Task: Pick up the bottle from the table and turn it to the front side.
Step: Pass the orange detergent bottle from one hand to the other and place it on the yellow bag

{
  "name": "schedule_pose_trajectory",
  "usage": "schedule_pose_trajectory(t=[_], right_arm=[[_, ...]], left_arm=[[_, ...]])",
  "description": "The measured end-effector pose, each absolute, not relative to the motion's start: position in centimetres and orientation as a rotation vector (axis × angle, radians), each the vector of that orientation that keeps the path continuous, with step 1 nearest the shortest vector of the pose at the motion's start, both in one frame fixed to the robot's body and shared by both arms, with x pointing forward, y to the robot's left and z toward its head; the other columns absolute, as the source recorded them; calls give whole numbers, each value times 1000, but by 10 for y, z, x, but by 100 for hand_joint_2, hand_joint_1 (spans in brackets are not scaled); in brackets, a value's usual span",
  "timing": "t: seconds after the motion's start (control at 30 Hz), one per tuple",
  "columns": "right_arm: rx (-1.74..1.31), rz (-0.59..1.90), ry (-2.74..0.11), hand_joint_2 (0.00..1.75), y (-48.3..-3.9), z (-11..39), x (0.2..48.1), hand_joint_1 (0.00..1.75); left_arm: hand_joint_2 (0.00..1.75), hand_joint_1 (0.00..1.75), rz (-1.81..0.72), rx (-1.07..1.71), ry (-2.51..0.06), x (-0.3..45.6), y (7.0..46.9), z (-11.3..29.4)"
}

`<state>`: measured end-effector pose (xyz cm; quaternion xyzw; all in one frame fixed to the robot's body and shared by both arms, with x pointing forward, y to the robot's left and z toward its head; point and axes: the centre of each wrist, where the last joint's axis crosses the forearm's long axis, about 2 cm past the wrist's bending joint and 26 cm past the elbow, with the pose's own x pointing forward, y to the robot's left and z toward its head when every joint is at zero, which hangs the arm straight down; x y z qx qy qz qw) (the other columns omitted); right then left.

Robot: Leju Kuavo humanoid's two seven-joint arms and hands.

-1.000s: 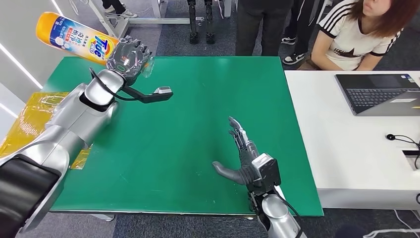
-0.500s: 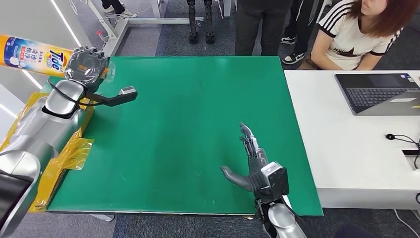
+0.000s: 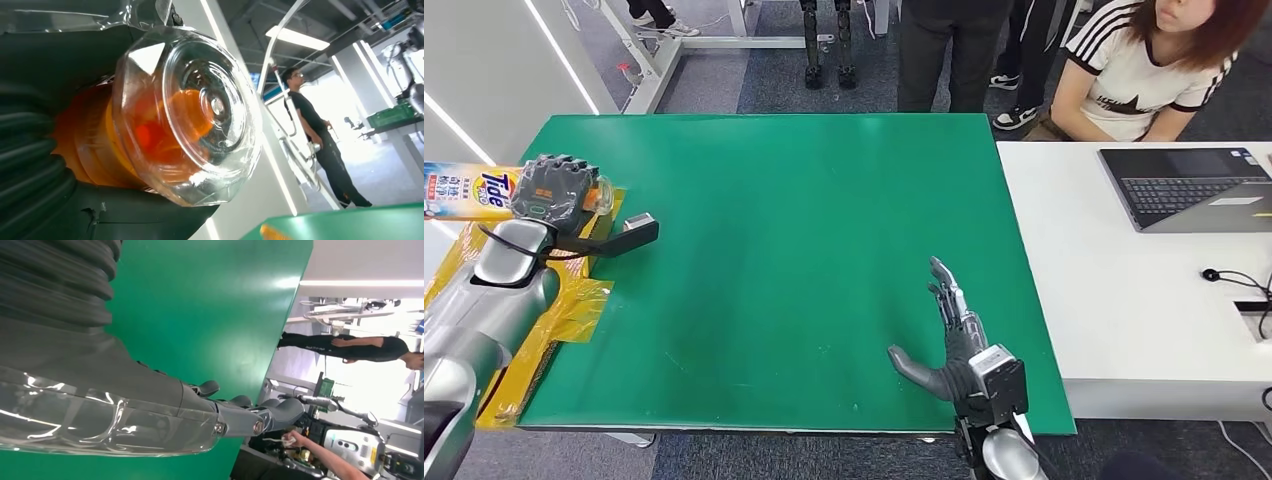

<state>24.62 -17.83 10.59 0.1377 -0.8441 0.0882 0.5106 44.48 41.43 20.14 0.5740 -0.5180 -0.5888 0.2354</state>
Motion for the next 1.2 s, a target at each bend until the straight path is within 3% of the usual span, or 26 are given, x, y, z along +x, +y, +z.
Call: schedule_pose_trajectory(t=[0.7, 1.2], right_arm=[[290, 222, -2055, 175, -186, 118, 250, 0], [302, 237, -2049, 175, -185, 120, 254, 0]], left_arm=[[175, 175, -1620, 1390, -1383, 388, 417, 121], [175, 175, -1649, 1329, -1413, 364, 419, 115]])
